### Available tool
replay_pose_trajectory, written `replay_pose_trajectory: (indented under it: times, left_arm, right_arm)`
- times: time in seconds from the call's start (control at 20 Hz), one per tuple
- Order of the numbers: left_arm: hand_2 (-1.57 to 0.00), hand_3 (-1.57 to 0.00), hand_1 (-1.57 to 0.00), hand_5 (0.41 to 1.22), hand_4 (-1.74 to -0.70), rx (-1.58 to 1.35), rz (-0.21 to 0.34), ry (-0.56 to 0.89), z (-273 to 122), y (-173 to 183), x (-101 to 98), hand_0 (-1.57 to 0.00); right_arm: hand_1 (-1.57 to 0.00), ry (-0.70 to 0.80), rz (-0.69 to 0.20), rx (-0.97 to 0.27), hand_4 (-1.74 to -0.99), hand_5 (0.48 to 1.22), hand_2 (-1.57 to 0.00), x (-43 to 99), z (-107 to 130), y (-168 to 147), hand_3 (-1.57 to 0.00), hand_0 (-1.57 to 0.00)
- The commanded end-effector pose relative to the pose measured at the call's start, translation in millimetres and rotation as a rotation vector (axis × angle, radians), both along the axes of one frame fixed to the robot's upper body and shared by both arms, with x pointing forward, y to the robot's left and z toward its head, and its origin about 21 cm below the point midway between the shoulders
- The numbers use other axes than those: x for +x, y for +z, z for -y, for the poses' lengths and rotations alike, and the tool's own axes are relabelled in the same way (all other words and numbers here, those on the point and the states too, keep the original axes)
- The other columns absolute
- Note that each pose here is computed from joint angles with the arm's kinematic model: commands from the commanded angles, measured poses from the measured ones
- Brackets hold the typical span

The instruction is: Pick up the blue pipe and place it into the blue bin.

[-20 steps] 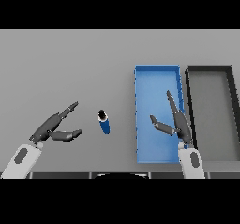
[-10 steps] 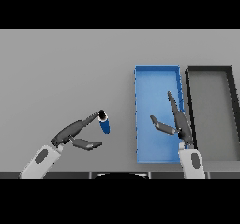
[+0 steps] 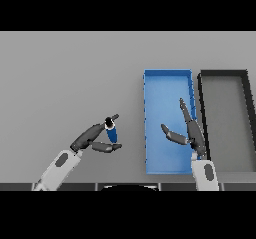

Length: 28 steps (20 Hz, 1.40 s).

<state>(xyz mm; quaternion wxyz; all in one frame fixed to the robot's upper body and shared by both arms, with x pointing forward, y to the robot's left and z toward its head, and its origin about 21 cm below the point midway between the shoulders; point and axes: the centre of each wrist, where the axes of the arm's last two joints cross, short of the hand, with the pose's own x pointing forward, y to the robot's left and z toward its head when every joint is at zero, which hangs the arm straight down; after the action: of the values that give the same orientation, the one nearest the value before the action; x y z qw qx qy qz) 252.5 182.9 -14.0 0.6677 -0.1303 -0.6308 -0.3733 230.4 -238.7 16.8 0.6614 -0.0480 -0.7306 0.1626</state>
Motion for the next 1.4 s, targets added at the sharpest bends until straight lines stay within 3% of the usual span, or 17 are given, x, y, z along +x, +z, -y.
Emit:
replay_pose_trajectory:
  times: [0.0, 0.2, 0.35, 0.4, 0.5, 0.6, 0.7, 0.95, 1.2, 1.35]
  left_arm:
    - [0.00, 0.00, 0.00, 0.497, -1.10, -0.003, 0.022, 0.000, 2, -2, -1.2, 0.00]
    - [-0.09, -0.04, 0.00, 0.567, -1.14, -0.081, 0.000, -0.008, 21, -9, 6.3, 0.00]
    - [-0.42, -0.35, -0.25, 0.675, -1.27, -0.173, -0.041, -0.006, 25, -8, 8.5, -0.04]
    - [-0.58, -0.59, -0.41, 0.784, -1.30, -0.199, -0.059, -0.005, 31, -9, 8.3, -0.18]
    - [-0.94, -0.91, -0.83, 0.941, -1.45, -0.214, -0.050, 0.002, 38, -10, 6.8, -0.65]
    - [-1.16, -1.11, -1.10, 1.042, -1.55, -0.235, -0.038, -0.004, 39, -12, 5.2, -0.98]
    - [-1.31, -1.26, -1.27, 1.106, -1.62, -0.225, -0.036, -0.029, 42, -10, -1.5, -1.19]
    - [-1.49, -1.47, -1.47, 1.183, -1.51, -0.227, 0.026, -0.026, 49, -8, -4.0, -1.45]
    - [-1.54, -1.54, -1.54, 1.209, -1.48, -0.369, 0.138, -0.071, 68, 18, -5.1, -1.53]
    - [-1.56, -1.55, -1.55, 1.215, -1.48, -0.363, 0.154, -0.071, 74, 33, -0.9, -1.55]
  right_arm:
    - [0.00, -0.004, -0.006, -0.003, -1.200, 0.547, 0.00, -0.1, 2, -1, 0.00, 0.00]
    - [0.00, -0.011, -0.011, -0.019, -1.188, 0.550, 0.00, -0.6, 6, -3, 0.00, 0.00]
    - [0.00, -0.008, 0.006, -0.010, -1.196, 0.560, 0.00, 0.8, 3, 1, 0.00, 0.00]
    - [0.00, -0.003, -0.002, -0.013, -1.192, 0.560, 0.00, 0.6, 2, -1, 0.00, 0.00]
    - [0.00, -0.004, -0.014, -0.017, -1.189, 0.562, 0.00, 3.0, 1, -1, 0.00, 0.00]
    - [0.00, -0.014, -0.007, -0.024, -1.182, 0.562, 0.00, 1.8, 4, 0, 0.00, 0.00]
    - [0.00, -0.012, 0.000, -0.029, -1.178, 0.561, 0.00, -1.5, 1, -2, 0.00, 0.00]
    - [0.00, -0.011, -0.016, -0.032, -1.171, 0.558, 0.00, 0.8, 3, -3, 0.00, 0.00]
    - [0.00, -0.018, -0.013, -0.040, -1.151, 0.550, 0.00, 3.9, 2, -3, 0.00, 0.00]
    - [0.00, -0.021, -0.012, -0.056, -1.138, 0.555, 0.00, 1.0, 6, -2, 0.00, 0.00]
